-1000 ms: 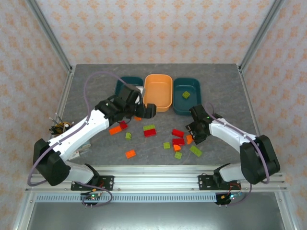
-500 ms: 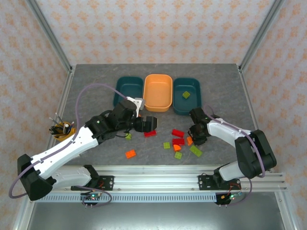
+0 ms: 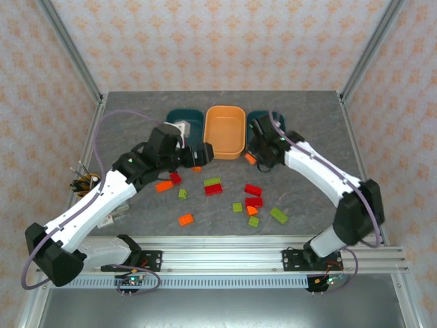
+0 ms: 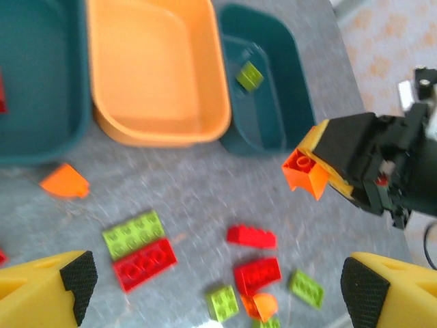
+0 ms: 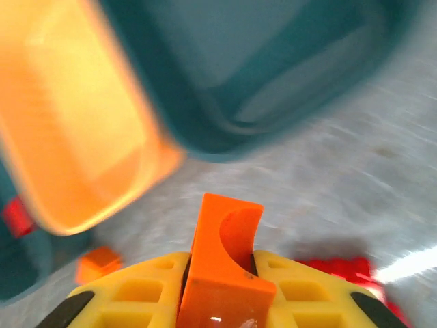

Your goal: Sort the legos into containers by color

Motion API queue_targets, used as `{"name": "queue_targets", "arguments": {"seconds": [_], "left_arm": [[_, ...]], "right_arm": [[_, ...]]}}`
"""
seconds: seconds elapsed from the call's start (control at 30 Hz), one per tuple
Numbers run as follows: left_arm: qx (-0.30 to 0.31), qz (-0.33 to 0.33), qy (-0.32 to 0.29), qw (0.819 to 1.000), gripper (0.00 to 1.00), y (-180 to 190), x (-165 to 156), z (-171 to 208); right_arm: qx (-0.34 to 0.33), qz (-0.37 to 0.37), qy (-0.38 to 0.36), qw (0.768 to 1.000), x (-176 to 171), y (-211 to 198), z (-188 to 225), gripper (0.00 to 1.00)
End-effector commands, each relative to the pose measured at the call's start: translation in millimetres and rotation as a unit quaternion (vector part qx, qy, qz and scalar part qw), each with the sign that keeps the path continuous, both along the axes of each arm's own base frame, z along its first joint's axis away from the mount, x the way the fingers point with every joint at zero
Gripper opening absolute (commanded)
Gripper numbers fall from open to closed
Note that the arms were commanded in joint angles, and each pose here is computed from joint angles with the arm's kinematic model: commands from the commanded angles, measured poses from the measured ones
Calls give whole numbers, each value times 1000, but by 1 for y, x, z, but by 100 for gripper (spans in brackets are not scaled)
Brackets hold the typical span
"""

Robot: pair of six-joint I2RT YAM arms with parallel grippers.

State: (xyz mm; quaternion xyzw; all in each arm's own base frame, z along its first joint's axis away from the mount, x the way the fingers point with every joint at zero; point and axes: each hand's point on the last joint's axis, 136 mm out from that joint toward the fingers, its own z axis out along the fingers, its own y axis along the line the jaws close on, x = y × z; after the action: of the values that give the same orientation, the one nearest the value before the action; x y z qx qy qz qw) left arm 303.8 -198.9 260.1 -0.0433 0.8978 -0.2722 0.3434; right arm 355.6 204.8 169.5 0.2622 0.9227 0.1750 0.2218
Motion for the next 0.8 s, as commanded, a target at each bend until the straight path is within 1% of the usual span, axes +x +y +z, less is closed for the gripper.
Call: {"name": "queue_targets", "arguments": {"seconds": [0.0, 0.07, 0.2, 0.3, 0.4, 0.5, 0.6, 0.67, 0.77], "left_arm": [[-1, 32, 9, 999, 95, 13, 19, 8], [13, 59, 17, 998, 95, 26, 31, 2], [9, 109, 34, 993, 95, 51, 52, -13], [8, 126, 34, 991, 95, 61, 58, -14], [14, 136, 41, 990, 95, 68, 56, -17], [24, 146, 51, 988, 95, 76, 49, -23], [26, 164, 61, 984, 95, 86, 39, -30], [29, 179, 76, 981, 95, 93, 31, -37], [34, 206, 102, 973, 95, 103, 18, -48]], "right_arm": [[-50, 73, 5, 996, 30, 25, -14, 20], [-60, 91, 7, 994, 55, 42, -19, 20], [-80, 120, 26, 989, 99, 68, -40, 21], [-77, 116, 49, 989, 124, 74, -66, 21], [-61, 106, 62, 991, 143, 75, -86, 22], [-41, 101, 79, 991, 152, 77, -104, 26], [-35, 107, 88, 990, 153, 80, -112, 33], [-31, 113, 85, 989, 152, 82, -107, 40], [-29, 123, 69, 990, 151, 83, -88, 49]]}}
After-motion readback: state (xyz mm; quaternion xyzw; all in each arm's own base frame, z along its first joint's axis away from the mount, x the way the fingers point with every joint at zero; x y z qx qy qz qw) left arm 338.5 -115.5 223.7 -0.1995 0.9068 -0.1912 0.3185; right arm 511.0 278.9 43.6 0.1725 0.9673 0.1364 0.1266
